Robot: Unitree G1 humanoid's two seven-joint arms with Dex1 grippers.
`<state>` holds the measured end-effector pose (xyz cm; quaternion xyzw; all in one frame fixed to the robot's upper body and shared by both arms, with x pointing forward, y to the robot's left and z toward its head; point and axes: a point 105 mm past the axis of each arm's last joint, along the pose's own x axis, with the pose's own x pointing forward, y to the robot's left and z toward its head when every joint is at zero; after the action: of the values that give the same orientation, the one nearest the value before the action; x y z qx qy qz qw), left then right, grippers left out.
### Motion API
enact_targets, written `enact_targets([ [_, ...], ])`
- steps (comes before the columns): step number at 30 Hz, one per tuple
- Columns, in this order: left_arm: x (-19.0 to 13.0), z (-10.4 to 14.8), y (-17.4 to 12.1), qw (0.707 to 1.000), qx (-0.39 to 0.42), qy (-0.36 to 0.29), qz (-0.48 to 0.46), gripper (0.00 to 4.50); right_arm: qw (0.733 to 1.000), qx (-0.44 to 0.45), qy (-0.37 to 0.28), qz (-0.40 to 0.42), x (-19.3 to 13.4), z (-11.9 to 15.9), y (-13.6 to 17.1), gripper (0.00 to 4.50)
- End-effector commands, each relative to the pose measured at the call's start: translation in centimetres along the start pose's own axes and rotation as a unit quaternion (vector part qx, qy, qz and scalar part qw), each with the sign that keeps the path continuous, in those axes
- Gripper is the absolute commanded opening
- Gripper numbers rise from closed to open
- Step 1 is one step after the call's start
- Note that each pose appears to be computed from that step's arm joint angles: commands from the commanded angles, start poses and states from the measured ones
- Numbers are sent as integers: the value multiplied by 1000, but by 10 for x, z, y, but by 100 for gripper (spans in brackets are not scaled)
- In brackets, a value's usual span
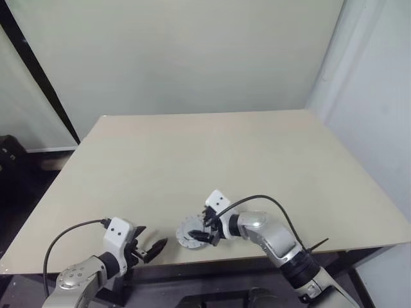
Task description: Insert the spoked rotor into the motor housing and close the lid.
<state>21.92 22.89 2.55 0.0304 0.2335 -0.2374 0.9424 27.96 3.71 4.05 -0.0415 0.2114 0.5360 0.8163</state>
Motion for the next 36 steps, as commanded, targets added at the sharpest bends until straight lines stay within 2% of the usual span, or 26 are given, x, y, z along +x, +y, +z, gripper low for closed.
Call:
enact_targets([
  [1, 1, 16, -6, 999, 13, -31, -12, 450, 997, 6, -82, 16, -15, 27, 5, 446],
  [6, 2, 19, -5, 999, 14, -35, -20, 450, 995, -3, -95, 41, -19, 16, 17, 446],
  [14, 0, 24, 0, 998, 18, -50, -39, 450, 994, -43, -93, 36, -1, 10, 24, 446],
  [23, -4, 17, -8, 997, 12, -55, -59, 450, 995, -63, -72, 3, 15, -5, 19, 446],
  [36, -7, 4, -14, 997, 2, -39, -72, 450, 996, -66, -51, -18, 18, -17, 13, 446],
])
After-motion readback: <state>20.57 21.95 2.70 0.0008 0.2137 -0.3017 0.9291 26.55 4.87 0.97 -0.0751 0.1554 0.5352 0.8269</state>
